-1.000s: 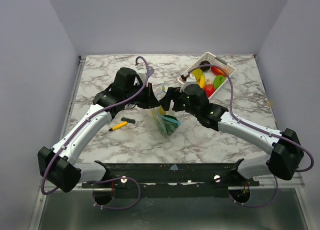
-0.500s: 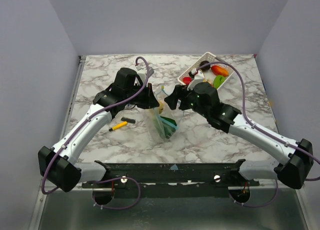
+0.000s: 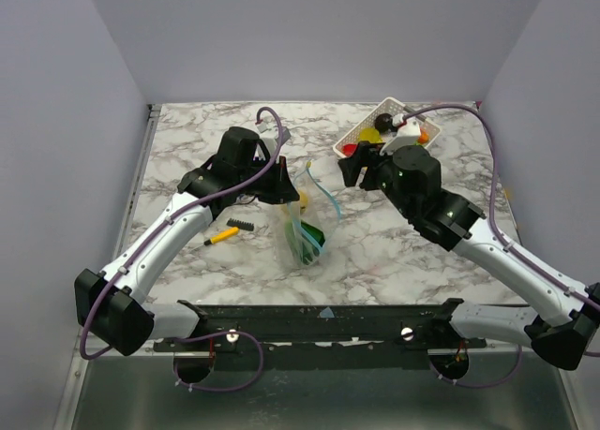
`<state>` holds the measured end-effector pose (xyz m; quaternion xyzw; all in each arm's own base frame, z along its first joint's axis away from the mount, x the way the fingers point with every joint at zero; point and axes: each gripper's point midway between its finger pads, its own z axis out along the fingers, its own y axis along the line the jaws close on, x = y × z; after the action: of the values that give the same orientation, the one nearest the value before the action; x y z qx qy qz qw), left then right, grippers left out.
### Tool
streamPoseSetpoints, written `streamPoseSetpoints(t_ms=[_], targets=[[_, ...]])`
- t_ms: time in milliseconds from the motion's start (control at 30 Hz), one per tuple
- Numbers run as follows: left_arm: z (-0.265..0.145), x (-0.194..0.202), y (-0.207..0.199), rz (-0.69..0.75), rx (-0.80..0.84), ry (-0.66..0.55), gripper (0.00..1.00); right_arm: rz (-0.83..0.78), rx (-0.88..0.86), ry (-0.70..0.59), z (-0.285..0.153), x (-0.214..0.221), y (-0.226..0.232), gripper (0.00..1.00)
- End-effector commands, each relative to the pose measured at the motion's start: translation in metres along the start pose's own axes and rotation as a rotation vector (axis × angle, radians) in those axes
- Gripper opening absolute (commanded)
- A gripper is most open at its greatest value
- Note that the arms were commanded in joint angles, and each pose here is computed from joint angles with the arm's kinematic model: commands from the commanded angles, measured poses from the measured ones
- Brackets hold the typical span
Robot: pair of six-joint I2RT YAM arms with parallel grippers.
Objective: Place the food in the zip-top bag and seal the zipper
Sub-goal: Pick up the fake fruit from the bin.
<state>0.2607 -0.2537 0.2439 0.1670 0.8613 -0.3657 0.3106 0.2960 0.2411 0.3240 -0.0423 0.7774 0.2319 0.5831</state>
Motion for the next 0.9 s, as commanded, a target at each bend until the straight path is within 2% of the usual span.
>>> streamPoseSetpoints(t_ms=[0, 100, 267, 467, 667, 867], targets=[[-0.001, -0.007, -0.002, 0.011, -0.006, -0.017, 0.0, -0.037, 0.213, -0.034, 0.005, -0.019, -0.055, 0.71], [-0.002, -0.007, -0.002, 0.012, -0.006, -0.018, 0.0, 0.004, 0.27, -0.001, 0.02, -0.019, -0.091, 0.71], [-0.002, -0.007, -0.003, 0.012, -0.004, -0.018, 0.0, 0.084, 0.339, 0.136, 0.056, 0.002, -0.151, 0.7], [-0.003, -0.007, -0.002, 0.012, -0.007, -0.016, 0.0, 0.023, 0.492, 0.343, 0.094, 0.04, -0.2, 0.7], [-0.003, -0.007, -0.002, 0.014, -0.009, -0.016, 0.0, -0.01, 0.557, 0.436, 0.119, 0.067, -0.226, 0.69], [-0.002, -0.007, -0.001, 0.009, -0.006, -0.01, 0.0, -0.144, 0.637, 0.523, 0.131, 0.089, -0.254, 0.69]])
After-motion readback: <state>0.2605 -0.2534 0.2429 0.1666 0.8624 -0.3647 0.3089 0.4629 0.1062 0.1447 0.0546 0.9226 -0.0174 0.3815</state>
